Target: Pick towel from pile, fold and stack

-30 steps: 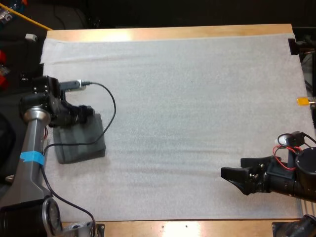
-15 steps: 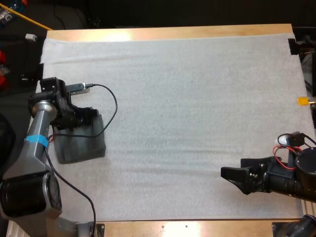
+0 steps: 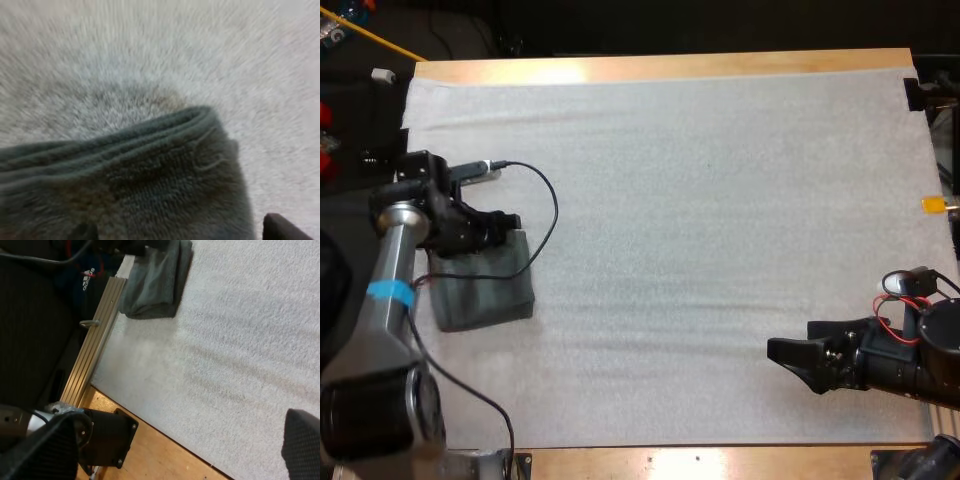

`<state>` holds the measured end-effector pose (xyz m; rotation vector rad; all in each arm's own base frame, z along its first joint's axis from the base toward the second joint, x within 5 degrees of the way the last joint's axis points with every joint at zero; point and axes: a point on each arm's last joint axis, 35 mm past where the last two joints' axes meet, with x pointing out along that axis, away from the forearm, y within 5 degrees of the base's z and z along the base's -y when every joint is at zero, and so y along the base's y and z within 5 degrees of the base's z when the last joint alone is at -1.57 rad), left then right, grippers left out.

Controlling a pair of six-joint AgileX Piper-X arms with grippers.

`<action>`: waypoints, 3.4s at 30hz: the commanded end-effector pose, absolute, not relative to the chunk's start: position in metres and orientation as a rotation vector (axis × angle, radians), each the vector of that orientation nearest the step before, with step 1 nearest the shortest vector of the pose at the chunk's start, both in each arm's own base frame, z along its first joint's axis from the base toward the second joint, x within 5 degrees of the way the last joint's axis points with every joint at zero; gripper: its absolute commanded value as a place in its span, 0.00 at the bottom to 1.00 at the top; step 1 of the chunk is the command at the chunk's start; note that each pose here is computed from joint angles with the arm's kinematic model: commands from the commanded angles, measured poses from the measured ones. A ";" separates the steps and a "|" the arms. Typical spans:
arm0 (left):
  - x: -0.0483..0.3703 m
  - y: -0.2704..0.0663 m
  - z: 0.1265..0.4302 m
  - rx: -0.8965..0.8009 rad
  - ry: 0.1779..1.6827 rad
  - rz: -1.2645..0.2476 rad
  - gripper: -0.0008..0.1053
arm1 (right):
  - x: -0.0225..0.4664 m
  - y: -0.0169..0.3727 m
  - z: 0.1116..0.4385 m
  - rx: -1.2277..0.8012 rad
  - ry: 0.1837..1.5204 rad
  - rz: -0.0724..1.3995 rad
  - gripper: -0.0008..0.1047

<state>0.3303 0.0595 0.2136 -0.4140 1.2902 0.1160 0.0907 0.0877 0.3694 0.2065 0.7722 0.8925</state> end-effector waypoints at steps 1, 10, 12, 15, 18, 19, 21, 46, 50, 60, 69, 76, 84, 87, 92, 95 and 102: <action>0.326 0.057 0.235 -0.409 1.233 0.104 0.59 | 0.090 0.088 0.372 0.208 0.767 0.909 0.77; 0.285 0.048 0.309 -0.386 1.040 0.071 0.59 | 0.092 0.086 0.372 0.168 0.731 0.841 0.77; 0.273 0.045 0.323 -0.379 1.013 0.066 0.59 | 0.094 0.086 0.372 0.147 0.709 0.811 0.77; 0.253 0.039 0.343 -0.370 0.967 0.044 0.59 | 0.101 0.089 0.372 0.103 0.668 0.773 0.77; 0.234 0.031 0.360 -0.352 0.925 0.016 0.59 | 0.112 0.095 0.371 0.068 0.641 0.715 0.77; 0.226 0.027 0.366 -0.345 0.911 0.007 0.59 | 0.117 0.098 0.369 0.054 0.635 0.699 0.77; 0.214 0.021 0.376 -0.330 0.879 -0.015 0.59 | 0.125 0.102 0.366 0.030 0.635 0.689 0.77; 0.140 -0.014 0.410 -0.197 0.780 -0.211 0.59 | 0.162 0.002 0.345 -0.080 0.764 0.147 0.77; 0.133 -0.012 0.412 -0.187 0.758 -0.192 0.59 | 0.143 -0.003 0.352 -0.103 0.740 0.108 0.77; 0.098 -0.011 0.399 -0.139 0.757 -0.210 0.59 | 0.081 0.000 0.364 -0.182 0.671 0.126 0.77; 0.050 -0.009 0.352 -0.149 0.857 -0.201 0.59 | 0.029 0.002 0.372 -0.166 0.511 0.099 0.77; 0.005 -0.008 0.341 -0.136 0.735 -0.211 0.59 | -0.012 0.004 0.371 -0.178 0.366 0.085 0.77; -0.038 -0.006 0.334 -0.119 0.548 -0.217 0.59 | -0.041 0.005 0.360 -0.180 0.339 0.082 0.77; -0.040 -0.006 0.330 -0.122 0.586 -0.215 0.59 | -0.043 0.005 0.358 -0.177 0.369 0.085 0.77; -0.046 -0.006 0.329 -0.091 0.624 -0.214 0.59 | -0.042 0.005 0.356 -0.176 0.381 0.086 0.77; -0.042 -0.006 0.331 -0.065 0.580 -0.221 0.59 | -0.040 0.005 0.358 -0.181 0.353 0.081 0.77; -0.031 -0.006 0.352 -0.046 0.361 -0.225 0.59 | -0.022 0.004 0.361 -0.189 0.244 0.070 0.77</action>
